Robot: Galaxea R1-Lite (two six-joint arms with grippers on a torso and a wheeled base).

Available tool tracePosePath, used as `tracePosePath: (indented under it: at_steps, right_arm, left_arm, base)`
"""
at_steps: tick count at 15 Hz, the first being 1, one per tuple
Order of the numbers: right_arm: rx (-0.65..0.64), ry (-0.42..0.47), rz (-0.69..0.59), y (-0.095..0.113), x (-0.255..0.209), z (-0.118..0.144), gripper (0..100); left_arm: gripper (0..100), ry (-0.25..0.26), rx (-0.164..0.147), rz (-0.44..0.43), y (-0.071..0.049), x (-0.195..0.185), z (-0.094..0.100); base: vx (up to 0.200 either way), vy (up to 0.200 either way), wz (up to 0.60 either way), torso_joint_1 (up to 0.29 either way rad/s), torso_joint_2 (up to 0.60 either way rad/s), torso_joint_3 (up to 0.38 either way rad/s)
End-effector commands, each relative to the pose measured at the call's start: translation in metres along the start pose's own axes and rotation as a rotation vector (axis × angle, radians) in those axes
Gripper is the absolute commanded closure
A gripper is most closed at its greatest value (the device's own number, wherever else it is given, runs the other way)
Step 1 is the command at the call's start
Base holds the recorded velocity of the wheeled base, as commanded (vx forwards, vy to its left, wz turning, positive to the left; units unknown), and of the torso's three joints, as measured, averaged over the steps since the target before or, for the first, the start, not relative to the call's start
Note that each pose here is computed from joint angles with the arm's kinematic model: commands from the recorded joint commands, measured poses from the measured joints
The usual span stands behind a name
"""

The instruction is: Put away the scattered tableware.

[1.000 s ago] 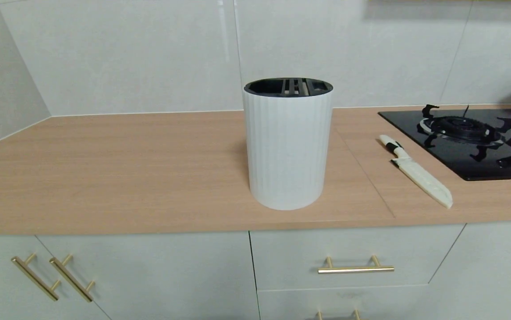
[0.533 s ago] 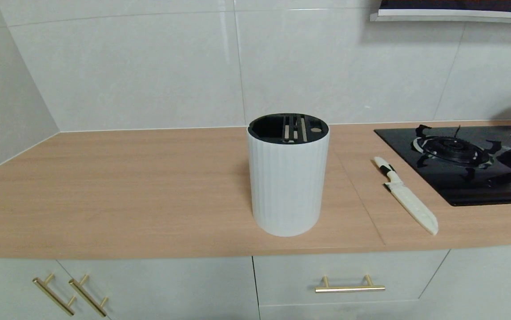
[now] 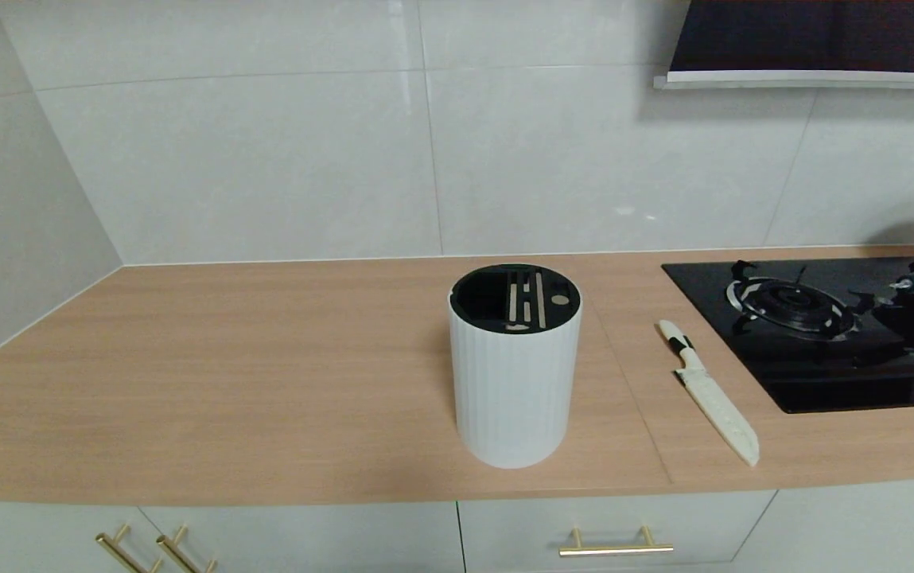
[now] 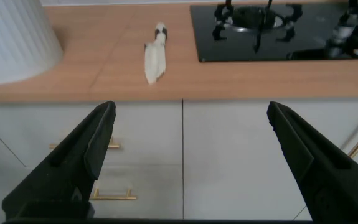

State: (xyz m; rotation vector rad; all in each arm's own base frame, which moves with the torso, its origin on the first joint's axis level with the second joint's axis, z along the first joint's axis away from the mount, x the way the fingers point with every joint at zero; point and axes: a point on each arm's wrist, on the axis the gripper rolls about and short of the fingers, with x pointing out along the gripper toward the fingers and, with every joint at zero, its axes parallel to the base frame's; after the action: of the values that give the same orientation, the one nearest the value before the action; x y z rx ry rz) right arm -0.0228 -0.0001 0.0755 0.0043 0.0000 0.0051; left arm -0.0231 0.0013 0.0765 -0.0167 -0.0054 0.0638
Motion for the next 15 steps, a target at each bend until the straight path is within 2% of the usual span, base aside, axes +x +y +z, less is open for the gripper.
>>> tracePosePath:
  at_steps: [1, 10, 15]
  right_arm:
    - [0.000, 0.000, 0.001, 0.0000, 0.0000, 0.0000, 0]
    - [0.000, 0.000, -0.001, 0.0000, 0.0000, 0.0000, 0]
    - [-0.001, 0.000, -0.004, -0.0001, 0.0000, 0.0000, 0]
  left_arm:
    - [0, -0.001, 0.000, 0.001, 0.0000, 0.0000, 0.0001]
    - [0, 0.000, 0.000, 0.001, 0.0000, 0.0001, 0.0001]
    - [0, 0.000, 0.000, 0.001, 0.0000, 0.0001, 0.0001]
  base:
    - [0.000, 0.000, 0.00, 0.251, -0.56, -0.310]
    - [0.000, 0.000, 0.00, 0.248, -0.54, -0.303]
    - [0.000, 0.000, 0.00, 0.036, -0.08, -0.039]
